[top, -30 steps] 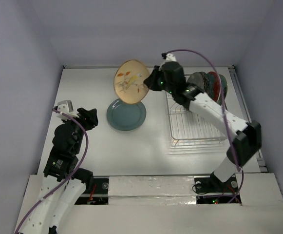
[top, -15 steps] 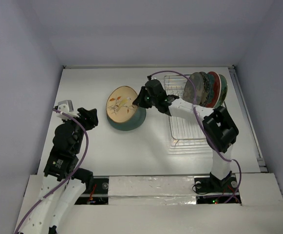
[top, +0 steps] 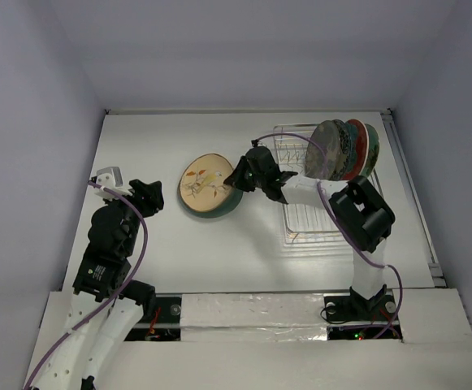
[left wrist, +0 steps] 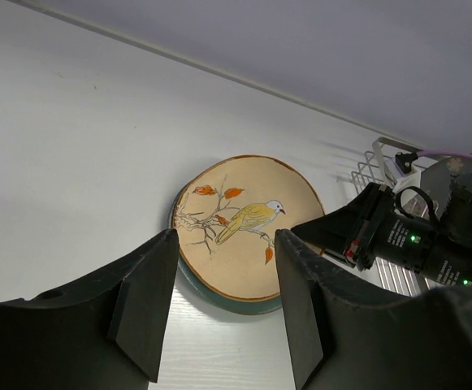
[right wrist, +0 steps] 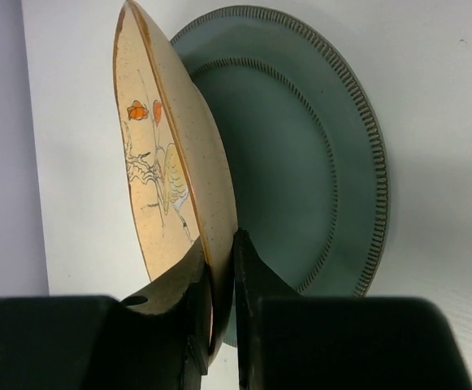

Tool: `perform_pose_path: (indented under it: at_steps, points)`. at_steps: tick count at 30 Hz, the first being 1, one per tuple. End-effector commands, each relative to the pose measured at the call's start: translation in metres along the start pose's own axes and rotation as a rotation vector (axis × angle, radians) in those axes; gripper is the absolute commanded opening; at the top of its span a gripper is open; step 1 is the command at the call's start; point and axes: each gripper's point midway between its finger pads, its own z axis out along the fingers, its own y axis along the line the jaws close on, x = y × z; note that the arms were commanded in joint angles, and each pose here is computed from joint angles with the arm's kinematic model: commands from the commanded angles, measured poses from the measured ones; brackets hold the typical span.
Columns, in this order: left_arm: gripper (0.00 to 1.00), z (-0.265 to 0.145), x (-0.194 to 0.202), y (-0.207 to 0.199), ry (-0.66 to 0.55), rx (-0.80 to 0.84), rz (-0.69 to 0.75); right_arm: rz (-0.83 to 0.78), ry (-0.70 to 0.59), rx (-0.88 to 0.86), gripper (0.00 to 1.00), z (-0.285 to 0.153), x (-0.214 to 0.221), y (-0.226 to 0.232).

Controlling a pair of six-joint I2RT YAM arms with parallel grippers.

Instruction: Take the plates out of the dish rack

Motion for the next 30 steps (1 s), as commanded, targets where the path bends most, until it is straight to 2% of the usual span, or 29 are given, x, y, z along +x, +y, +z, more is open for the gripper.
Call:
perform_pose_path:
  at_steps: [1, 3, 4, 7, 16, 19, 21, 25, 27, 29, 30]
  points:
    - [0.47, 0.002, -0.003, -0.004, -0.016, 0.016, -0.007, 0.009, -0.083, -0.137, 0.09, -0.006, -0.022, 0.038]
    - [0.47, 0.002, -0.002, -0.004, -0.015, 0.016, -0.005, 0.007, -0.064, -0.103, 0.23, -0.006, -0.014, 0.026]
    - [0.47, 0.001, -0.003, -0.004, -0.016, 0.016, -0.007, 0.003, -0.067, -0.082, 0.35, -0.006, -0.013, 0.021]
    - [0.47, 0.001, -0.004, -0.004, -0.020, 0.018, -0.006, -0.020, -0.044, -0.029, 0.51, -0.007, -0.004, 0.005]
    - [0.47, 0.000, -0.005, -0.005, -0.027, 0.022, -0.008, -0.147, 0.013, 0.118, 0.75, -0.012, 0.003, -0.019]
    - [0.47, 0.000, -0.006, -0.005, -0.029, 0.022, -0.009, -0.220, 0.077, 0.201, 0.80, -0.020, 0.009, -0.035]
    - [0.47, -0.001, -0.006, -0.005, -0.031, 0.023, -0.008, -0.278, 0.106, 0.240, 0.81, -0.027, 0.007, -0.039]
    - [0.47, -0.001, -0.007, -0.005, -0.034, 0.025, -0.009, -0.362, 0.058, 0.340, 0.82, -0.053, -0.012, -0.048]
    - [0.47, -0.001, -0.007, -0.005, -0.033, 0.024, -0.008, -0.409, 0.031, 0.322, 0.80, -0.074, -0.025, -0.036]
    - [0.47, -0.001, -0.007, -0.005, -0.034, 0.025, -0.009, -0.440, -0.056, 0.301, 0.64, -0.105, -0.049, -0.016]
    - [0.47, -0.002, -0.007, -0.005, -0.034, 0.025, -0.009, -0.450, -0.081, 0.320, 0.50, -0.119, -0.056, -0.016]
